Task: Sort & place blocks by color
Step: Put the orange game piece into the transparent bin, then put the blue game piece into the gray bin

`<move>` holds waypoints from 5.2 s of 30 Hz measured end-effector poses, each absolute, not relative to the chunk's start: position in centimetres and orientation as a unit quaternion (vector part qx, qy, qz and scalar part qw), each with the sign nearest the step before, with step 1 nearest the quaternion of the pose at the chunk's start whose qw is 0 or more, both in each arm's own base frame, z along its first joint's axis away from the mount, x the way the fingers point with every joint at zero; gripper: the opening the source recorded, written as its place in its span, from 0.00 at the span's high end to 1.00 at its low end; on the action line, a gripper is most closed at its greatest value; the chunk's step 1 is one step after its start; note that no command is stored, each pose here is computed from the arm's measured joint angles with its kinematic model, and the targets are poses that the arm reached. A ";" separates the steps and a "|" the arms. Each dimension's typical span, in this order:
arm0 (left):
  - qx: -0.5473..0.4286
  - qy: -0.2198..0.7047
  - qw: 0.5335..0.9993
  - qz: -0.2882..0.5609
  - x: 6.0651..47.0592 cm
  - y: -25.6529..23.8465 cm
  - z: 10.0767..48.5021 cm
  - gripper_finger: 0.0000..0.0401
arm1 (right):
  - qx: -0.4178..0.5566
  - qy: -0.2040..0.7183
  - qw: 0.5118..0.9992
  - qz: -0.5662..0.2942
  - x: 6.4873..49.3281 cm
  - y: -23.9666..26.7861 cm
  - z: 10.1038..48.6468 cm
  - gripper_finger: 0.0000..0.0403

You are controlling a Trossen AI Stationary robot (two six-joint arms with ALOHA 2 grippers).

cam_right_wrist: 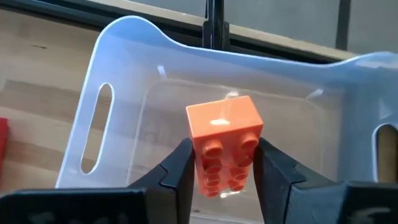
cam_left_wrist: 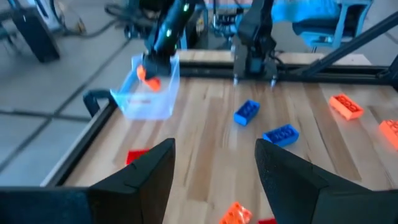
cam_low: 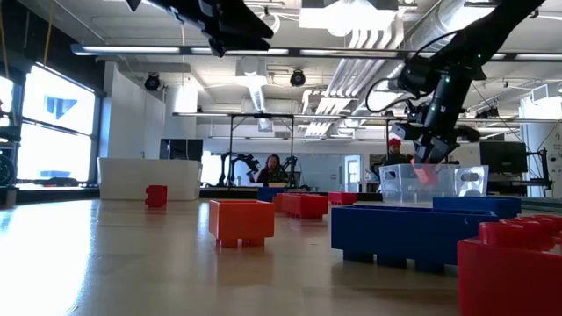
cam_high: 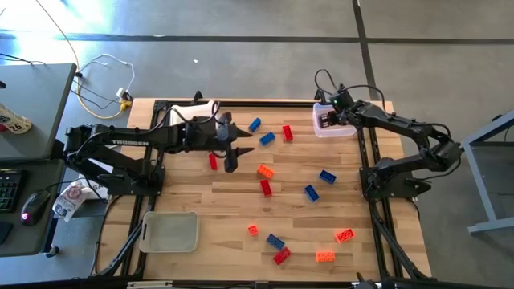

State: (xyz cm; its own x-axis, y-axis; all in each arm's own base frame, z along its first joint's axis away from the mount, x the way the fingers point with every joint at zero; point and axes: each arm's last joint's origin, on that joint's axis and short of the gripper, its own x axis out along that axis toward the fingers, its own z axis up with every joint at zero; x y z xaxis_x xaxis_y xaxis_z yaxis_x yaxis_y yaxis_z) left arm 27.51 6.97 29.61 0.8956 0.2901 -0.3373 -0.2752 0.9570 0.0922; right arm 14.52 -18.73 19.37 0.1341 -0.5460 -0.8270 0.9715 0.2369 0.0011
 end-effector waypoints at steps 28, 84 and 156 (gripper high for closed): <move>0.030 0.173 0.965 0.195 26.7 9.9 29.8 0.43 | 0.270 0.282 0.755 -0.526 15.1 -17.3 24.1 0.46; -0.099 0.294 0.921 0.238 33.0 18.9 17.8 0.38 | 0.218 0.214 0.862 -0.404 20.4 -9.6 26.7 0.45; -0.100 0.441 0.867 0.210 35.9 21.0 15.7 0.38 | 0.229 0.217 0.857 -0.408 20.3 -9.6 26.5 0.45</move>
State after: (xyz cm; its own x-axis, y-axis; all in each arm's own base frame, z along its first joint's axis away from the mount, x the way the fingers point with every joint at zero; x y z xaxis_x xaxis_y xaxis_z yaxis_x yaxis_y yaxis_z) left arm 35.91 20.96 15.74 0.5226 0.2769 -0.8064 -0.4528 0.8915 0.0126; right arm 20.33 -9.55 26.54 0.5734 -0.5994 -0.5586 0.7980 0.5630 0.2151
